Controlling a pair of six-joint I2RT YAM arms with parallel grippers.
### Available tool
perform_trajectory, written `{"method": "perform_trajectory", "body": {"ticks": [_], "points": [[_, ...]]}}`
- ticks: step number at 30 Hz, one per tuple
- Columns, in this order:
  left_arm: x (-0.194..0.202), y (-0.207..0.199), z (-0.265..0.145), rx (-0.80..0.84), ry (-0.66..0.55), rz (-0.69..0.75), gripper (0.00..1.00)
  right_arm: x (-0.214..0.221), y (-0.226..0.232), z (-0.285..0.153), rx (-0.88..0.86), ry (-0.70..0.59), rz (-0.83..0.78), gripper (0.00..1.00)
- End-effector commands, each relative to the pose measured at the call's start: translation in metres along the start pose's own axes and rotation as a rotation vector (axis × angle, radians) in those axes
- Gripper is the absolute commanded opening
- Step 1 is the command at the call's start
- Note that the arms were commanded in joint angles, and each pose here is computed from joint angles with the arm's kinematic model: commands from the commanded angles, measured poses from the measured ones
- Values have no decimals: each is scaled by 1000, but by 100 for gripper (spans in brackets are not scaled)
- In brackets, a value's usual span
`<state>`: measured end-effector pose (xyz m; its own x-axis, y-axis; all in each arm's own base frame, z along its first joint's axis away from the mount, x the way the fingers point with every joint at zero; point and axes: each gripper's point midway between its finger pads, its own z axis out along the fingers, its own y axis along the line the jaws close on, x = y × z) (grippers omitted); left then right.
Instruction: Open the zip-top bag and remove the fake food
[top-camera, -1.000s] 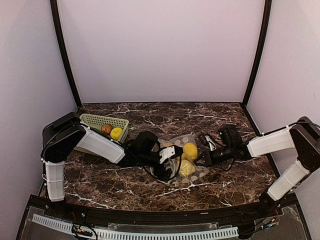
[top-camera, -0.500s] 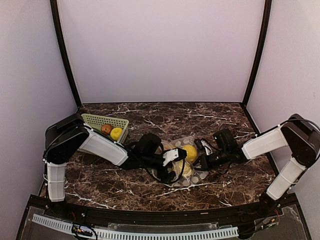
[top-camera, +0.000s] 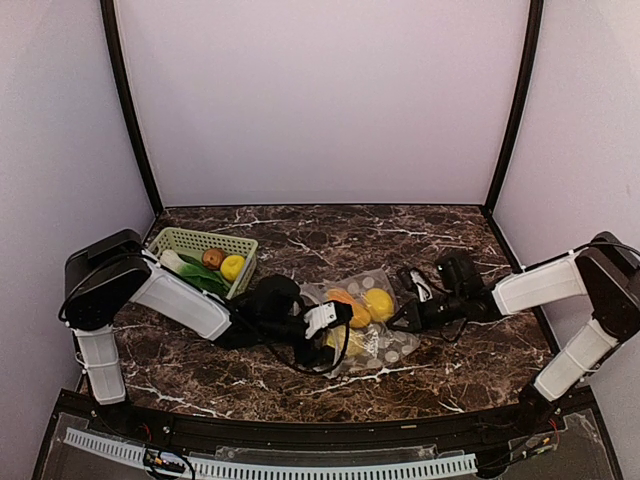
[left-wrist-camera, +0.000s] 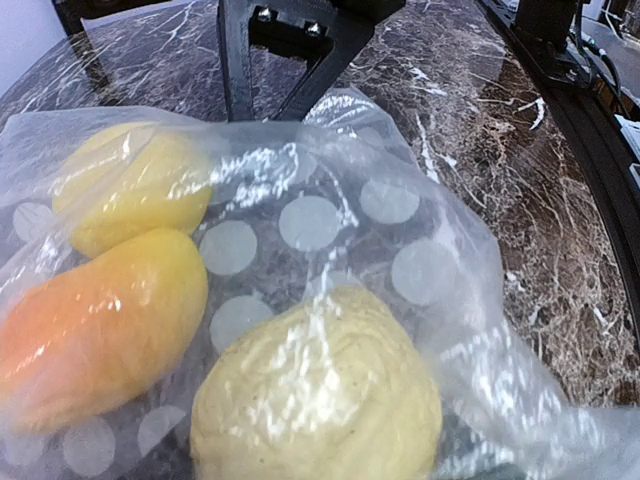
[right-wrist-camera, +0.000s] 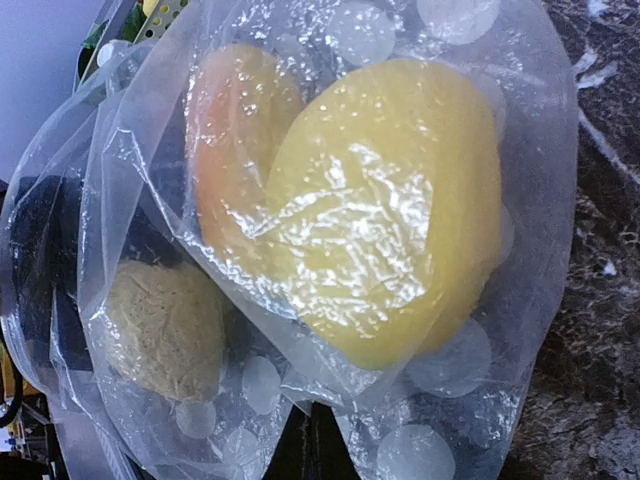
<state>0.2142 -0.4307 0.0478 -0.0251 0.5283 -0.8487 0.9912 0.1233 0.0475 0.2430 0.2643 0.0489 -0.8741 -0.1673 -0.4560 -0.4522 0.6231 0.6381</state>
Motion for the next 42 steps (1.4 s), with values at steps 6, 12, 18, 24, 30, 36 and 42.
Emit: {"method": "perform_trajectory", "body": {"ticks": [6,12,18,24,30,36,42], "points": [[-4,12,-52,-178,-13,-36,48,-6,-12,-22,44,-53,0,0],[-13,43,-105,-313,-100,-203,47,-8,-14,-27,51,-64,-2,0],[-7,94,-164,-505,-153,-428,46,-9,-13,-29,46,-68,-10,0],[19,140,-227,-724,-198,-676,47,-10,-11,-30,42,-73,-16,0],[53,172,-282,-935,-214,-856,49,-11,-10,-29,36,-73,-20,0],[94,205,-328,-1123,-196,-1030,49,-11,-10,-30,33,-80,-19,0],[124,229,-348,-1205,-233,-1163,50,-12,-8,-29,17,-86,-23,0]]}}
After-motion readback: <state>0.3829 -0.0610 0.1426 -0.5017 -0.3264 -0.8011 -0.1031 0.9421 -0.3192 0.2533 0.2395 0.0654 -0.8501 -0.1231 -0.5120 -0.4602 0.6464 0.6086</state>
